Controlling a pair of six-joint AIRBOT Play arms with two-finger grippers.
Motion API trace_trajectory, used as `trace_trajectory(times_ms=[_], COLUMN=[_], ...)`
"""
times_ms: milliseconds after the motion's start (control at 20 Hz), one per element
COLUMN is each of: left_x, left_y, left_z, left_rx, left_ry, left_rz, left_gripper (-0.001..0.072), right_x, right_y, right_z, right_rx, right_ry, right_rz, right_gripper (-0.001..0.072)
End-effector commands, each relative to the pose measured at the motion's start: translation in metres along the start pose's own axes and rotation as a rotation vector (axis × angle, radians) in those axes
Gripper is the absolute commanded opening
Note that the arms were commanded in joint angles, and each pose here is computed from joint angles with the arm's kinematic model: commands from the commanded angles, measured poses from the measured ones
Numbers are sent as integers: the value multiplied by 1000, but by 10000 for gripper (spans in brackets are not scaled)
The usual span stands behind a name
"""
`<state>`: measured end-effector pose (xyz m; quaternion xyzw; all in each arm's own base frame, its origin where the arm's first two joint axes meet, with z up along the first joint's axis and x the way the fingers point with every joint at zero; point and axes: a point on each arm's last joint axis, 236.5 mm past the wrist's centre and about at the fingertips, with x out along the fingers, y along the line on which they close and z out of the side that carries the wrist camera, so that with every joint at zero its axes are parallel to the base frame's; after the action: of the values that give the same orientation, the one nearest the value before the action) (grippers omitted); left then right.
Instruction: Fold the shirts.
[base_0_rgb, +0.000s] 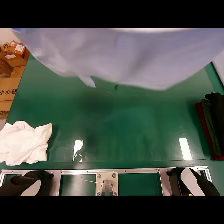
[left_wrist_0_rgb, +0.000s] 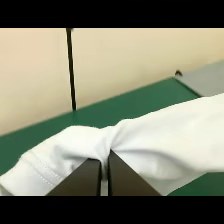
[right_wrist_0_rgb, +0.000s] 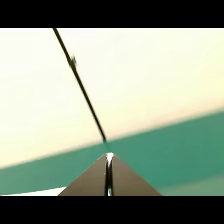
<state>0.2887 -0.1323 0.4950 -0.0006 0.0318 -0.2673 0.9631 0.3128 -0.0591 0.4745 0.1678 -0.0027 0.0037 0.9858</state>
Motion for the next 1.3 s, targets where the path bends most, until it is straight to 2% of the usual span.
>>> trace_trajectory(times_ms=[0, 250, 450, 600, 750, 850, 1000, 1150, 1200, 1250], left_x=[-78, -43, 50, 120, 174, 208, 252, 271, 270, 266], left_y=[-32, -19, 20, 41, 58, 71, 82, 87, 90, 96], left_z=[53, 15, -82, -190, -321, -398, -459, -477, -479, -479], left_rx=[85, -21, -197, -346, -478, -514, -606, -634, -638, -651], left_ry=[-173, -31, 251, 505, 759, 837, 817, 770, 773, 781], left_rz=[13, 0, 2, -21, -31, -31, -27, -36, -31, -28], left_gripper=[29, 30, 30, 29, 29, 30, 30, 31, 106, 448], right_x=[-55, -44, 21, 90, 156, 187, 213, 223, 223, 221], right_y=[50, 41, -15, -49, -77, -96, -120, -140, -145, -153], right_z=[62, 64, 12, -78, -210, -298, -390, -430, -431, -427], right_rx=[-65, -36, 82, 156, 245, 300, 379, 411, 418, 424], right_ry=[-181, -173, 53, 288, 533, 661, 797, 841, 840, 832], right_rz=[6, 5, 3, 49, 65, 41, -8, -50, -60, -70], right_gripper=[12, 12, 12, 13, 12, 13, 13, 13, 14, 98])
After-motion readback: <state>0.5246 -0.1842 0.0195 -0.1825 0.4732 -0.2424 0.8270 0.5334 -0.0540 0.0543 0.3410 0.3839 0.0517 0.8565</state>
